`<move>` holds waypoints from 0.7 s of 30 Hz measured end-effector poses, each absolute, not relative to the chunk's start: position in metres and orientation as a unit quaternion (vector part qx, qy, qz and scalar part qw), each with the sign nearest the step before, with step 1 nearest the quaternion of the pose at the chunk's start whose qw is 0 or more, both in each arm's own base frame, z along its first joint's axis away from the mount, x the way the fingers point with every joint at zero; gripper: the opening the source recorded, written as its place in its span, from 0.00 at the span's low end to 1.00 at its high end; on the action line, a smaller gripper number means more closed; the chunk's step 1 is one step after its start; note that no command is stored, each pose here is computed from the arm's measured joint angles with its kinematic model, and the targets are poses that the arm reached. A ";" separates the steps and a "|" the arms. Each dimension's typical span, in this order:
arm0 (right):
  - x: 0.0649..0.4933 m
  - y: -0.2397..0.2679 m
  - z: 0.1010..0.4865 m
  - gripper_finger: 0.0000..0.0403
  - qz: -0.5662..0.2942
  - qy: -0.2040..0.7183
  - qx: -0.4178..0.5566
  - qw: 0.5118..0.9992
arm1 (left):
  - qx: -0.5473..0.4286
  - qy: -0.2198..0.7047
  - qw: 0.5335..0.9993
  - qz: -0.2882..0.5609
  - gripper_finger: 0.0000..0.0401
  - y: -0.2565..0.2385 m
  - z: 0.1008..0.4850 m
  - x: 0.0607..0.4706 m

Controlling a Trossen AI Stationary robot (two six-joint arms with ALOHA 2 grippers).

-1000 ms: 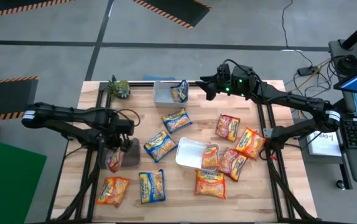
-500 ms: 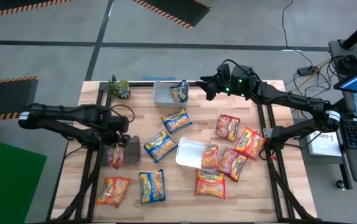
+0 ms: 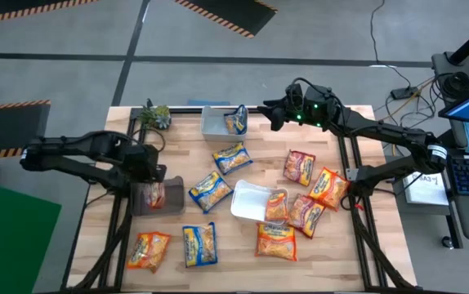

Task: Sort Maruchan noodles
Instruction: Put the red noodle pack into the black bin

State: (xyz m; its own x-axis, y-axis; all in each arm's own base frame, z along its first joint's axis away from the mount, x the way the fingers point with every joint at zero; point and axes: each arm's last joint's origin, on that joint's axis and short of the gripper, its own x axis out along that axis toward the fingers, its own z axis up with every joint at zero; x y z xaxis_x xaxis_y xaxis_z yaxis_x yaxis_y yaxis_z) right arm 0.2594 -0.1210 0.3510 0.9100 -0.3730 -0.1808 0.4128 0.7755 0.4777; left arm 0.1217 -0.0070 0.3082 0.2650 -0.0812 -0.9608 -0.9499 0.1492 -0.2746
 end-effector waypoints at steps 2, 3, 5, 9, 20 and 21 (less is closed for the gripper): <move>0.259 -0.121 0.351 0.56 -0.209 0.038 0.262 0.941 | -0.540 0.476 0.582 0.377 0.00 -0.007 0.304 0.122; 0.259 -0.121 0.351 0.56 -0.209 0.038 0.262 0.941 | -0.543 0.473 0.583 0.376 0.00 -0.007 0.300 0.124; 0.259 -0.121 0.351 0.56 -0.209 0.038 0.262 0.941 | -0.550 0.462 0.591 0.367 0.00 -0.007 0.293 0.132; 0.259 -0.121 0.351 0.56 -0.209 0.038 0.262 0.941 | -0.564 0.427 0.613 0.351 0.00 -0.006 0.275 0.152; 0.259 -0.121 0.351 0.56 -0.209 0.038 0.263 0.941 | -0.571 0.458 0.589 0.342 0.00 -0.007 0.243 0.180; 0.259 -0.121 0.351 0.56 -0.209 0.038 0.263 0.941 | -0.569 0.462 0.587 0.344 0.00 -0.007 0.241 0.181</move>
